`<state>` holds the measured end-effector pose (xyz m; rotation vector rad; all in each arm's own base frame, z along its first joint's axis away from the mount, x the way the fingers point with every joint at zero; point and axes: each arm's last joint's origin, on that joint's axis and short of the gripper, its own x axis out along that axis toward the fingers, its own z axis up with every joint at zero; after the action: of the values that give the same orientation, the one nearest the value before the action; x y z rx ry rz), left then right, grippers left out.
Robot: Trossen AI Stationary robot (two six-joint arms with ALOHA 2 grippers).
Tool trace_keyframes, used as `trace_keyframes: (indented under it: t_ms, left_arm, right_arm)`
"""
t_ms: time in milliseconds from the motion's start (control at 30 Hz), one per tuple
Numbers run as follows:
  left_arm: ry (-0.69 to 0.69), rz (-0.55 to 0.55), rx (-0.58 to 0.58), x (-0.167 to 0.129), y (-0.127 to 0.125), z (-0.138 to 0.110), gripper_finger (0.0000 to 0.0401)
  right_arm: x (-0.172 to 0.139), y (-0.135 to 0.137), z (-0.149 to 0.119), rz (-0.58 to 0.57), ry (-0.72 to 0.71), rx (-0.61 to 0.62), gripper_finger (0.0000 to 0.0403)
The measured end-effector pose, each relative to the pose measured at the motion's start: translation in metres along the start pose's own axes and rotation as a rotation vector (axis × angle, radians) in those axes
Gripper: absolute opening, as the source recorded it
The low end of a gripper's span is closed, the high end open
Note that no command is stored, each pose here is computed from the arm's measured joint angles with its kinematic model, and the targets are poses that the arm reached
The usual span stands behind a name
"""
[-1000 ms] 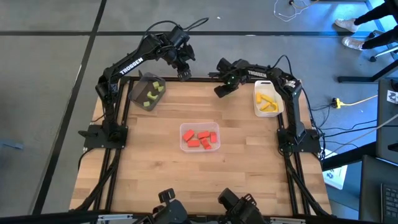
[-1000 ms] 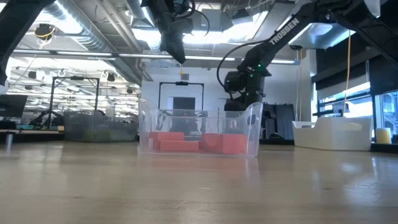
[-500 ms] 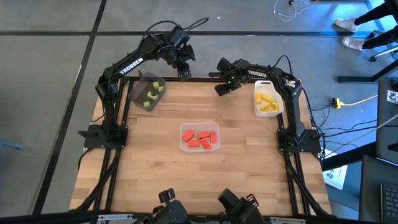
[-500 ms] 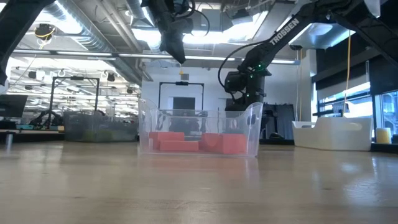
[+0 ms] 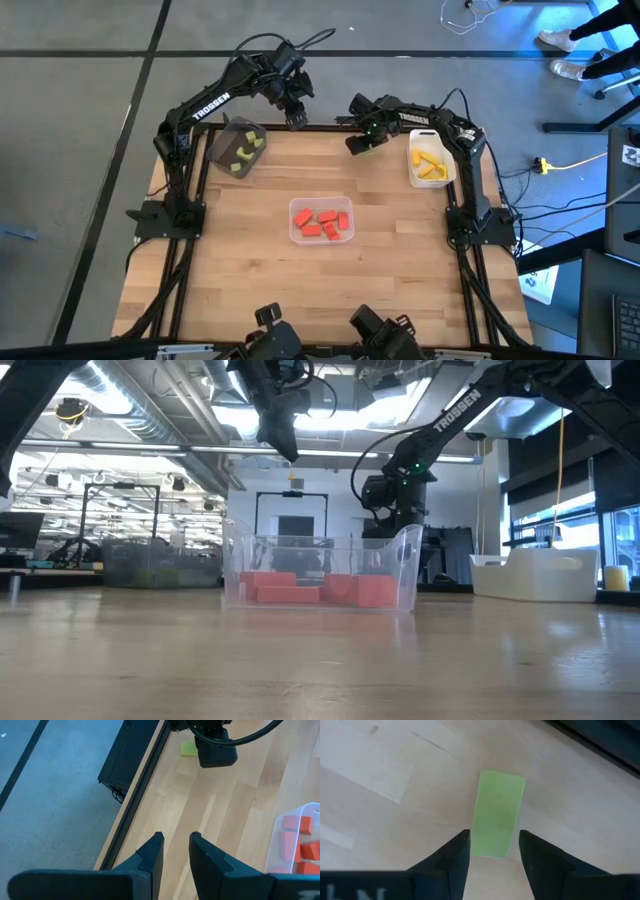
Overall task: Sort & place blocks by color
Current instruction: Put the green block into the black bin
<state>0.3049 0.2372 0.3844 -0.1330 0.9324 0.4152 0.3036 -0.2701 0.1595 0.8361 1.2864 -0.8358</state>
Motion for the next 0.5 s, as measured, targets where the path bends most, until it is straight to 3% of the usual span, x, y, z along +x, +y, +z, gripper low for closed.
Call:
trace_keyframes:
  t_ms: [500]
  left_arm:
    - [0.0, 0.0, 0.002, 0.0, 0.0, 0.0, 0.0082]
  right_arm:
    - [0.0014, 0.0004, 0.0004, 0.0, -0.001, 0.019, 0.017]
